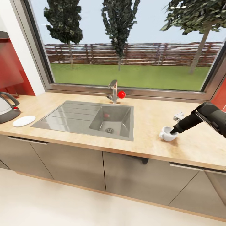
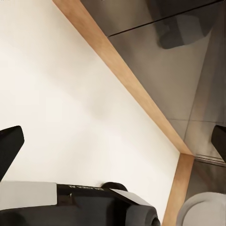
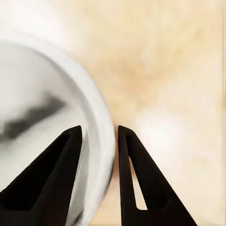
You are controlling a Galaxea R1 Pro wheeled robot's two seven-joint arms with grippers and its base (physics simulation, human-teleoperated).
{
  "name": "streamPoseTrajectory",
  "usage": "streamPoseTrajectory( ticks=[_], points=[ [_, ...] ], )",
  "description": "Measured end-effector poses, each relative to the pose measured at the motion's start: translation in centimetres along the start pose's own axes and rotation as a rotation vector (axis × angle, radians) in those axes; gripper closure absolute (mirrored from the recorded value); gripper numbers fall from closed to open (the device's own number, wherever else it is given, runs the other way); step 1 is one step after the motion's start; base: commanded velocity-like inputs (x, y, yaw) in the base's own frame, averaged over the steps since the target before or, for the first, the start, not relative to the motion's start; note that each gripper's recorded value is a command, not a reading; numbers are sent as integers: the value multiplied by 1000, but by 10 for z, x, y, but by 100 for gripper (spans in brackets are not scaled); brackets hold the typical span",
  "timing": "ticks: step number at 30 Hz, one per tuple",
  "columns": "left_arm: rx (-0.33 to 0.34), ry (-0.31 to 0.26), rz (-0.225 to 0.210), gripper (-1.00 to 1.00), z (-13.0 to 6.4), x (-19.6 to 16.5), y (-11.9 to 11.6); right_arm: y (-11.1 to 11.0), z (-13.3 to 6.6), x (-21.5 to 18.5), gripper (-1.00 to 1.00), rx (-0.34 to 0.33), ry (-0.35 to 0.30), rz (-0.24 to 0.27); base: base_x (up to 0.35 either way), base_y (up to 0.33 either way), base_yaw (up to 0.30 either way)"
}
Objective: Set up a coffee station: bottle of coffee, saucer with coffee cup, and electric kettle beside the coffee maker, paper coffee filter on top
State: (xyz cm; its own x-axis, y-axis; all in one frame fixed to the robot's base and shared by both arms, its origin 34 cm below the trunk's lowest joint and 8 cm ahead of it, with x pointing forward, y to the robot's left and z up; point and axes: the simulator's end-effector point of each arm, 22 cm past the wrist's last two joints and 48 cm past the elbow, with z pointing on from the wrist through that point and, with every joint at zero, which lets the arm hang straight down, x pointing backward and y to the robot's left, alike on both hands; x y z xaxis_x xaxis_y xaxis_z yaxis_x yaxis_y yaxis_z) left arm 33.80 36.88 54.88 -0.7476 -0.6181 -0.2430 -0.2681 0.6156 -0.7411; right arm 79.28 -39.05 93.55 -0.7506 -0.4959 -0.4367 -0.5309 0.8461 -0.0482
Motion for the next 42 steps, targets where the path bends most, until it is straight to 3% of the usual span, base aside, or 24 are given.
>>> streamPoseTrajectory(
  ticks=[6, 8, 12, 14, 18, 22, 26, 34, 42],
  points=[
    [0, 1, 0, -100, -6, -3, -8, 7, -6, -11, 100, -4, 0, -16, 0, 0, 0],
    [0, 1, 0, -100, -8, -4, -10, 25, -4, -32, 100, -28, -13, -33, 0, 0, 0],
    [0, 1, 0, -100, -12, -5, -15, 39, -8, -48, 100, -40, -9, -36, 0, 0, 0],
    [0, 1, 0, -100, -14, -6, -18, 45, -13, -63, 100, -28, -14, -61, 0, 0, 0],
    [0, 1, 0, -100, -18, -7, -23, 62, -20, -104, 100, 45, -12, -163, 0, 0, 0],
    [1, 2, 0, -100, -22, -9, -28, 71, -47, -150, 100, 91, -53, -211, 0, 0, 0],
    [1, 2, 0, -100, -26, -10, -33, 74, -69, -179, 100, 110, -81, -224, 0, 0, 0],
    [0, 1, 0, -100, -26, -11, -32, 77, -72, -185, 100, 109, -85, -231, 0, 0, 20],
    [-1, 0, 0, -100, -26, -11, -32, 79, -72, -185, 100, 106, -84, -233, 0, 0, 240]
  ],
)
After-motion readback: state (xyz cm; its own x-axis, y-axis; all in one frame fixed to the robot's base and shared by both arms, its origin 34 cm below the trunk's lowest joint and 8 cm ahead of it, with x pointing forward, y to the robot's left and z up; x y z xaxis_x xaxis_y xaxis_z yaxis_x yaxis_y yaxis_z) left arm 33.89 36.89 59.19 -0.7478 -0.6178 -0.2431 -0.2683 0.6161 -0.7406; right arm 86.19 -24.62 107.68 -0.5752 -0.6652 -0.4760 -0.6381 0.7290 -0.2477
